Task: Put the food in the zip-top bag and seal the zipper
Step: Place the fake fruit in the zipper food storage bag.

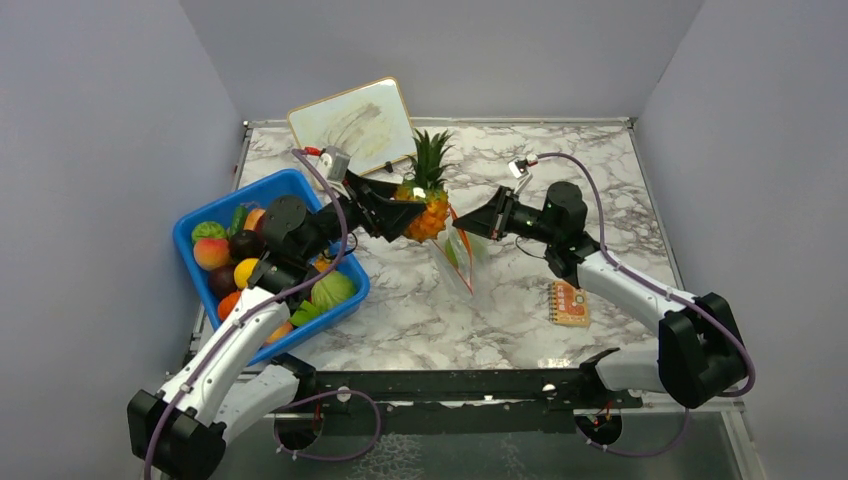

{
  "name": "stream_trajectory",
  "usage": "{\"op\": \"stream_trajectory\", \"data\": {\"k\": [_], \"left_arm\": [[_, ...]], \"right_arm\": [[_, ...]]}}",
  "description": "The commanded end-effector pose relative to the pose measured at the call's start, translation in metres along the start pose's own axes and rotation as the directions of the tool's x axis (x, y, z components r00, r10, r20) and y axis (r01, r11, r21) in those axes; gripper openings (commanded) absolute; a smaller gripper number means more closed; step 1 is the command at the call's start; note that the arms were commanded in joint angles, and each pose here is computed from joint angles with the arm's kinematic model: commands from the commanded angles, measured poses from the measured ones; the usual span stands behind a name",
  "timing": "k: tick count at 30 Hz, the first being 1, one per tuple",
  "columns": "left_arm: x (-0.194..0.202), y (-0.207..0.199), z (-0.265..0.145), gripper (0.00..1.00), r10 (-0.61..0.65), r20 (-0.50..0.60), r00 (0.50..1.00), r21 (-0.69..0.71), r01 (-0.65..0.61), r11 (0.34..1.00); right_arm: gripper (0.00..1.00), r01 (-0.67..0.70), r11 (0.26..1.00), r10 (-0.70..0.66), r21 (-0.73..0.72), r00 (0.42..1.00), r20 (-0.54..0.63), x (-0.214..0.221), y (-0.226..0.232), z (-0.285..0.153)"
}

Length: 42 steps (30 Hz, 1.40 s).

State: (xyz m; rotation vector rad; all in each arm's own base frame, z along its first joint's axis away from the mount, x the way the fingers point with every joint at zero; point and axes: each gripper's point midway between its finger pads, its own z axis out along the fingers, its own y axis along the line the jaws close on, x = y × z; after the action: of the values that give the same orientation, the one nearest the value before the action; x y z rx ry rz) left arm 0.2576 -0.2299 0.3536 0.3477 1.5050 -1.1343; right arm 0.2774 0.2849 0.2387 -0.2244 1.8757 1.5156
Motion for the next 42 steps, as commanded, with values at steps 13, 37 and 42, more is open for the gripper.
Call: {"op": "stream_trajectory", "data": {"k": [13,37,42], "left_arm": [[0.045,0.002,0.031,0.29,0.157,0.033,0.987,0.074,-0.159,0.984],[0.064,0.054,0.008,0.26,0.316,0.011,0.949,-0.156,-0.311,0.938],[0.061,0.060,0.005,0.26,0.341,-0.008,0.940,-0.191,-0.337,0.922]], "right_arm": [[0.01,0.046,0.998,-0.044,-0.036,0.998,0.054,-0.020,0.022,0.004],[0.01,0.085,0.996,-0.083,-0.008,0.991,0.106,-0.035,0.038,-0.006],[0.01,0.094,0.996,-0.094,0.005,0.988,0.122,-0.036,0.039,-0.010]]}}
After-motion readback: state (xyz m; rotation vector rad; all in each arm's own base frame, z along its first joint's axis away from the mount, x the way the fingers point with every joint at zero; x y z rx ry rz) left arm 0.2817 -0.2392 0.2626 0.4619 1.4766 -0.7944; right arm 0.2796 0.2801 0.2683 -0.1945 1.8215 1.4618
